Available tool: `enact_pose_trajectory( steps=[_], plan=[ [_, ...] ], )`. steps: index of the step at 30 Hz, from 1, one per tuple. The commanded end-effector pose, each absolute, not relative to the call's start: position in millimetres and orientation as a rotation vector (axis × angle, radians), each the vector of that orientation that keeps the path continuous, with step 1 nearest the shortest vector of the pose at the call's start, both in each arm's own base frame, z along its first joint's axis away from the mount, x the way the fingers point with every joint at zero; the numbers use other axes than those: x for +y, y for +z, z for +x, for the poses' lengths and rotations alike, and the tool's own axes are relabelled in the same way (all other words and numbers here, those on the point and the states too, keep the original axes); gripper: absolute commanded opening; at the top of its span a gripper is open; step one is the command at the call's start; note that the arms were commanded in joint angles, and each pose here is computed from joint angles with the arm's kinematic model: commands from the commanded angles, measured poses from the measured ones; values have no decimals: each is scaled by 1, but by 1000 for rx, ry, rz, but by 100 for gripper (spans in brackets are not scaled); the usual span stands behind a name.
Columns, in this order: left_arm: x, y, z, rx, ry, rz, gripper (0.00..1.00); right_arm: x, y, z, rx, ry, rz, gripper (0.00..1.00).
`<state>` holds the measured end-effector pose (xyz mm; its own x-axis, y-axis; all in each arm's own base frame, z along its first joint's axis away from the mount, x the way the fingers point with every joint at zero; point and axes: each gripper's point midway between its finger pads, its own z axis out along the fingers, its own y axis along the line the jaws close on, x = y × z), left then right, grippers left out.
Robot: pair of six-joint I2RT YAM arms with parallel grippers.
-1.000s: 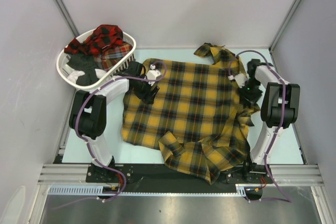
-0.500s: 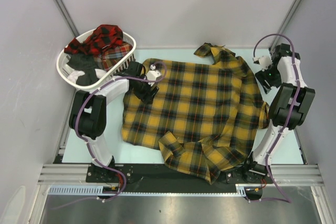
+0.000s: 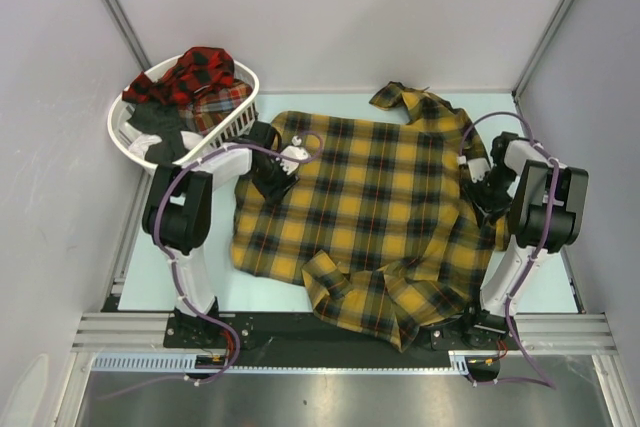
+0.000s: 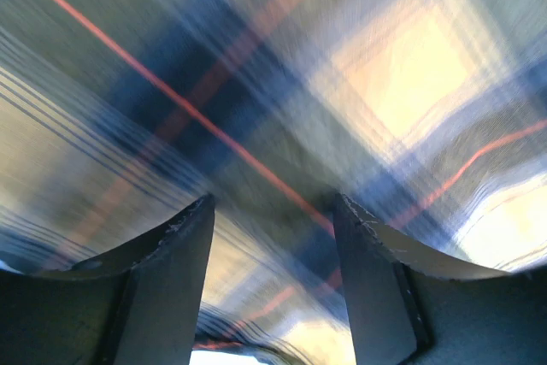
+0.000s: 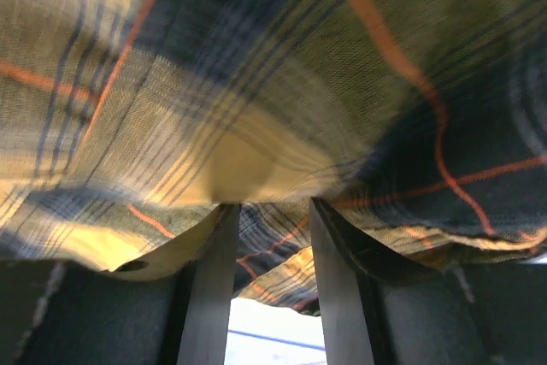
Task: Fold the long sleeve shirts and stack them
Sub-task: Flatten the shirt out
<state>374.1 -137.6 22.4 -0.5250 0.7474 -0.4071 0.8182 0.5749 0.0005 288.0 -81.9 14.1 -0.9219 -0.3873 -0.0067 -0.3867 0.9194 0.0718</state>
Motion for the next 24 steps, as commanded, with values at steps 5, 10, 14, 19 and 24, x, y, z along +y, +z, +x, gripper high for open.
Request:
enact_pose_trajectory(
  steps=[5, 10, 14, 19, 24],
  plan=[
    [-96, 12, 310, 2571, -152, 1378, 58, -140, -4, 367, -3187, 236, 648, 43],
    [-93, 17, 290, 2583, -180, 1384, 58, -123, 24, 380, -3191, 52, 740, 45],
    [-125, 76, 324, 2416, -337, 1321, 67, -99, 86, 385, -3303, -236, 830, 53],
    [-162, 144, 392, 2128, -365, 1313, 81, -90, 143, 435, -3565, -399, 681, 62],
    [-187, 211, 473, 1901, -304, 1177, 99, -84, 160, 514, -3798, -349, 611, 57]
  ],
)
